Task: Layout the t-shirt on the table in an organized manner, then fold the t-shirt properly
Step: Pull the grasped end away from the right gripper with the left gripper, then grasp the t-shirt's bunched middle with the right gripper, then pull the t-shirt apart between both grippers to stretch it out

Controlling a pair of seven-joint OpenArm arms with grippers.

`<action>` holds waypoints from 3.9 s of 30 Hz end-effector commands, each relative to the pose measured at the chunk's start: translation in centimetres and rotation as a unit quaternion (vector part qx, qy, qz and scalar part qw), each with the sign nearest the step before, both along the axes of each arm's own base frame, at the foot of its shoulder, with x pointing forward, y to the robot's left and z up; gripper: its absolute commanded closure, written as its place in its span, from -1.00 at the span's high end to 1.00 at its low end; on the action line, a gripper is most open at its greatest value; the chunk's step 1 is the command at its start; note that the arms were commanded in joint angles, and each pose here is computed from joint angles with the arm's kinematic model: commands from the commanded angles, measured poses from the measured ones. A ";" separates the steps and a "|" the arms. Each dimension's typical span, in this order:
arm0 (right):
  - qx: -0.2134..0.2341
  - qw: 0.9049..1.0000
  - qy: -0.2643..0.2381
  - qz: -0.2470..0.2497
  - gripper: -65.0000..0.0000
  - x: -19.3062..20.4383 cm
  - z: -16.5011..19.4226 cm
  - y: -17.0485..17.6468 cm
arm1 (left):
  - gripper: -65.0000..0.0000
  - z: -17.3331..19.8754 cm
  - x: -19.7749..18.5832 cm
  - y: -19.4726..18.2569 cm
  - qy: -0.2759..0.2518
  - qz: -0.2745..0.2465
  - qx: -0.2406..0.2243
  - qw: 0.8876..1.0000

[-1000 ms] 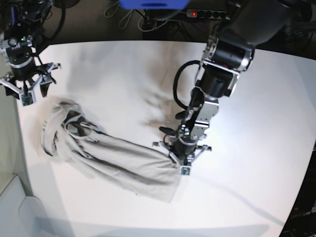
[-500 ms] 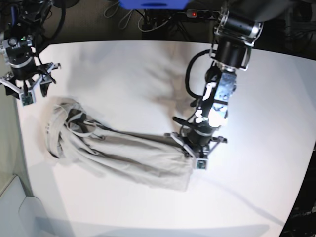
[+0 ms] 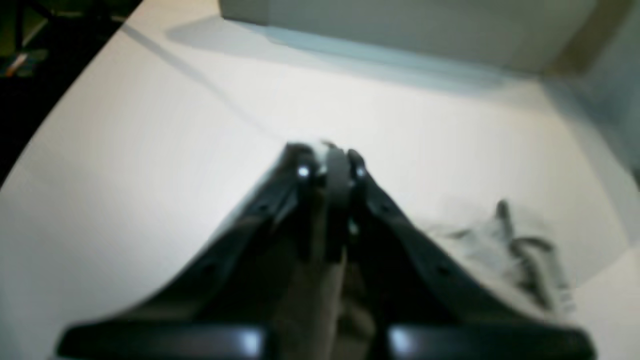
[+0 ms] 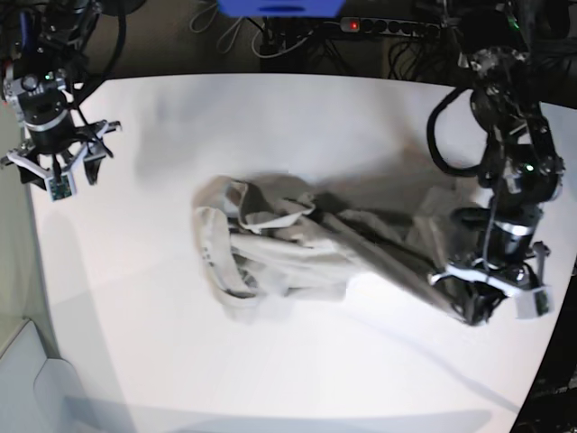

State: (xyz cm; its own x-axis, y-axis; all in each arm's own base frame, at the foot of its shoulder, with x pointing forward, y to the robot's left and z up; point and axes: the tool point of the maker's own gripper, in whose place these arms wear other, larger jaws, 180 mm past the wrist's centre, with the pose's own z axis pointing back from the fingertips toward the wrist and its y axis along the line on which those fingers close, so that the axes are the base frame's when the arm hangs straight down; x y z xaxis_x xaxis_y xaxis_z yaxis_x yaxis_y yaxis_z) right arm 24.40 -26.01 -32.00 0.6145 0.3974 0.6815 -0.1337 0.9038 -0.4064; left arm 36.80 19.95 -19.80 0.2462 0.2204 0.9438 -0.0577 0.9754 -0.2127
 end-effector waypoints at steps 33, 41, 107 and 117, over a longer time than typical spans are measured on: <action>0.012 0.951 -0.031 0.307 0.16 15.7 4.1 21.8 | -0.99 -14.5 -15.0 0.6 0.272 -0.117 0.071 0.953; 0.059 0.937 0.007 0.344 0.16 18.7 0.6 25.3 | -0.99 -14.7 -15.1 0.0 0.269 -0.112 0.055 0.955; 0.073 0.988 -0.121 0.057 -1.00 24.4 7.7 -0.4 | -0.99 -7.5 -16.4 11.1 0.165 0.052 -0.083 0.981; 0.088 0.982 -0.101 0.133 -0.73 18.9 5.4 11.5 | -0.99 -8.7 -16.6 9.7 0.177 0.042 -0.100 0.978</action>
